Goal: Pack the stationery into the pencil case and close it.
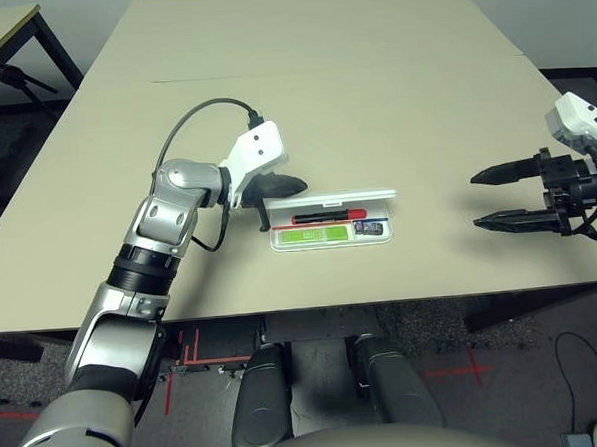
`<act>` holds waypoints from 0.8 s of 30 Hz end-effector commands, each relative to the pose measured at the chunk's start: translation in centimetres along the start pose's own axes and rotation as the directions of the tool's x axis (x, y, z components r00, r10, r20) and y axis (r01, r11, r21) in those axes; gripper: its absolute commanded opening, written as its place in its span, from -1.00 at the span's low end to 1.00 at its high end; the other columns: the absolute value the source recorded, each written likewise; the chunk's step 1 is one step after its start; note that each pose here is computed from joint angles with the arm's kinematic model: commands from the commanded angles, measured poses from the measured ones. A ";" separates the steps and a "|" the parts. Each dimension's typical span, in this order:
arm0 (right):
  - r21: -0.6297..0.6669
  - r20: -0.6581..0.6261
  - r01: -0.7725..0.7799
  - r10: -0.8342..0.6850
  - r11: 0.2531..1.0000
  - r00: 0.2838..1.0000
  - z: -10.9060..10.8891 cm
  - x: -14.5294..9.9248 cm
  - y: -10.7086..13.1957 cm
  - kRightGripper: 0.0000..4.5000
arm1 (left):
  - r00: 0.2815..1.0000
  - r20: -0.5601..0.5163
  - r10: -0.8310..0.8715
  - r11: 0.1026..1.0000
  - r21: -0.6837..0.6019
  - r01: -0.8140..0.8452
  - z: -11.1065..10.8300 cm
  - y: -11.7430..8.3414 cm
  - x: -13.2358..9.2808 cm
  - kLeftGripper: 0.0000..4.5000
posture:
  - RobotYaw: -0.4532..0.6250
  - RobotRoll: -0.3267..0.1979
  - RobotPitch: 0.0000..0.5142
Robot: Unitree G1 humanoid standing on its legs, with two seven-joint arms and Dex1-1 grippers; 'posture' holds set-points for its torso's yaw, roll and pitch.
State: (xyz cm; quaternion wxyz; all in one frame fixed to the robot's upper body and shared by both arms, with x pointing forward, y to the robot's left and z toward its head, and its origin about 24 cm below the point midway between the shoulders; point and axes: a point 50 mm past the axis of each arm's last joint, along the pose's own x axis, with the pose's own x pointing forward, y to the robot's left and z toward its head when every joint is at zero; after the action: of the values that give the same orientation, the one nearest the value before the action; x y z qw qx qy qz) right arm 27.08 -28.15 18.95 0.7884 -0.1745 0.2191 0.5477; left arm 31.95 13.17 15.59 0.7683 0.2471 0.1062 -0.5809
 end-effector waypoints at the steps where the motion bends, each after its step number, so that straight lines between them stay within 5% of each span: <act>1: -0.016 -0.007 -0.008 0.008 1.000 1.000 0.0 0.2 -0.1 1.00 | 0.998 -0.027 -0.059 0.998 -0.004 0.059 -0.6 -1.1 0.5 -0.99 | -0.25 0.25 -0.52; 24: -0.019 -0.020 -0.012 0.012 1.000 1.000 -0.7 1.1 0.1 1.00 | 0.972 -0.200 -0.125 0.992 -0.020 0.124 -4.1 -2.7 1.9 -0.99 | -0.28 0.25 -0.49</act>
State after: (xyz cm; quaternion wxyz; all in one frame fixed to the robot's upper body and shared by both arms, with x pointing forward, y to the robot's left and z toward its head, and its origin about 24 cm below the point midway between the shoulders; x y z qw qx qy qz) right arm 27.29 -27.85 18.14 0.7848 -0.1838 0.2184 0.5501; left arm 30.73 12.47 12.56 0.7275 0.2900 0.1501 -0.6034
